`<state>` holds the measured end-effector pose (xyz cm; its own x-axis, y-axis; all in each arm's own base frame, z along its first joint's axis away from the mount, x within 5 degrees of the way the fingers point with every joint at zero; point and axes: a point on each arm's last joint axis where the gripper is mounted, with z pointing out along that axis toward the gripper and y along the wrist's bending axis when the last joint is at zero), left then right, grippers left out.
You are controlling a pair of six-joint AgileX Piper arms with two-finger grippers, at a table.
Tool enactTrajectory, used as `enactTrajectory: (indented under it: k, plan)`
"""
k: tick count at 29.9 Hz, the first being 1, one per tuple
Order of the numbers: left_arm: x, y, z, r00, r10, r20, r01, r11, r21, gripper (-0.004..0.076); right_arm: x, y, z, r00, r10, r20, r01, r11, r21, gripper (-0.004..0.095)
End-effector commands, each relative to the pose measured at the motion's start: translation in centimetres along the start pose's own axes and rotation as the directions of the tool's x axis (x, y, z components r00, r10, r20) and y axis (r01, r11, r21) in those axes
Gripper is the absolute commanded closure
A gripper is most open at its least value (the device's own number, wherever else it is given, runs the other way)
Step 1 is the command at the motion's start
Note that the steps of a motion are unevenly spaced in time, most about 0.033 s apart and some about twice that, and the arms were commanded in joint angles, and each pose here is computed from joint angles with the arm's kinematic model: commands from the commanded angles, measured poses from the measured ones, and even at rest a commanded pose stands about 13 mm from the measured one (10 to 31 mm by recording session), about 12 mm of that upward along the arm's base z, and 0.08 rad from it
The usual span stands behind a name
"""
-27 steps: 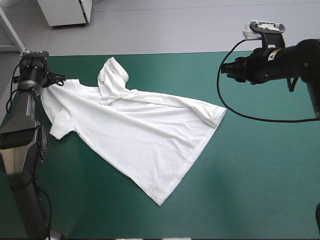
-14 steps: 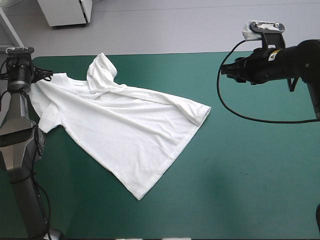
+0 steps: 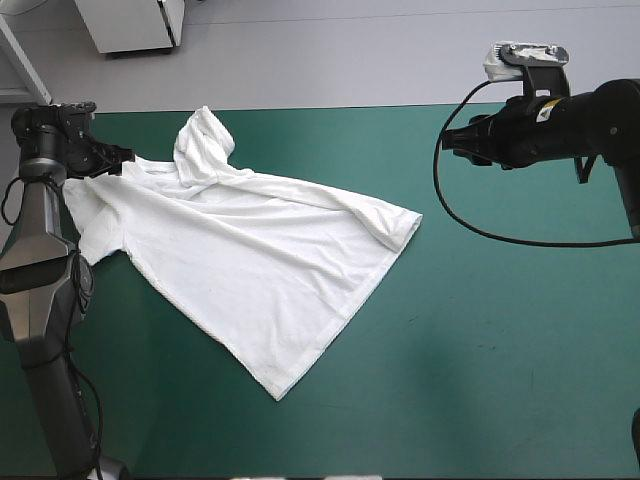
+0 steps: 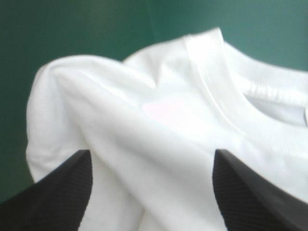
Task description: Fold the cloth
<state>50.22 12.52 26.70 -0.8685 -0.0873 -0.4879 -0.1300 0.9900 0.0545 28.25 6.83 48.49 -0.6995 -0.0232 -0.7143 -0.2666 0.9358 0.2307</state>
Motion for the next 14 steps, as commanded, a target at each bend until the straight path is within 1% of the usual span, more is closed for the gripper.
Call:
enactTrajectory:
  k: [1, 3, 6, 12, 14]
  plan:
    - [-1.0, -0.8, -7.0, 0.997, -0.025, 0.076, 0.022, 0.999, 0.044, 0.0216, -0.2, 0.6, -2.5, 0.998, -0.019, 0.067, 0.02, 1.0, -0.014, 0.0517]
    - [-0.9, -1.6, -8.7, 0.997, -0.022, 0.079, 0.015, 0.996, 0.087, 0.024, -0.2, 0.6, -2.5, 0.998, -0.019, 0.067, 0.02, 1.0, -0.014, 0.0517]
    - [-1.2, -2.9, -11.8, 0.991, -0.002, 0.137, -0.013, 0.994, 0.11, 0.0265, -0.2, 0.6, -2.5, 0.998, -0.019, 0.067, 0.02, 1.0, -0.012, 0.0517]
    - [-0.7, -7.5, -18.7, 0.964, 0.076, 0.254, -0.114, 0.984, 0.137, 0.0265, -0.2, 0.6, -2.5, 0.998, -0.02, 0.067, 0.021, 1.0, -0.009, 0.0517]
    - [0.1, -9.1, -20.2, 0.958, 0.129, 0.255, -0.16, 0.982, 0.105, 0.0265, -0.2, 0.5, -2.6, 0.997, -0.023, 0.069, 0.023, 1.0, -0.004, 0.0517]
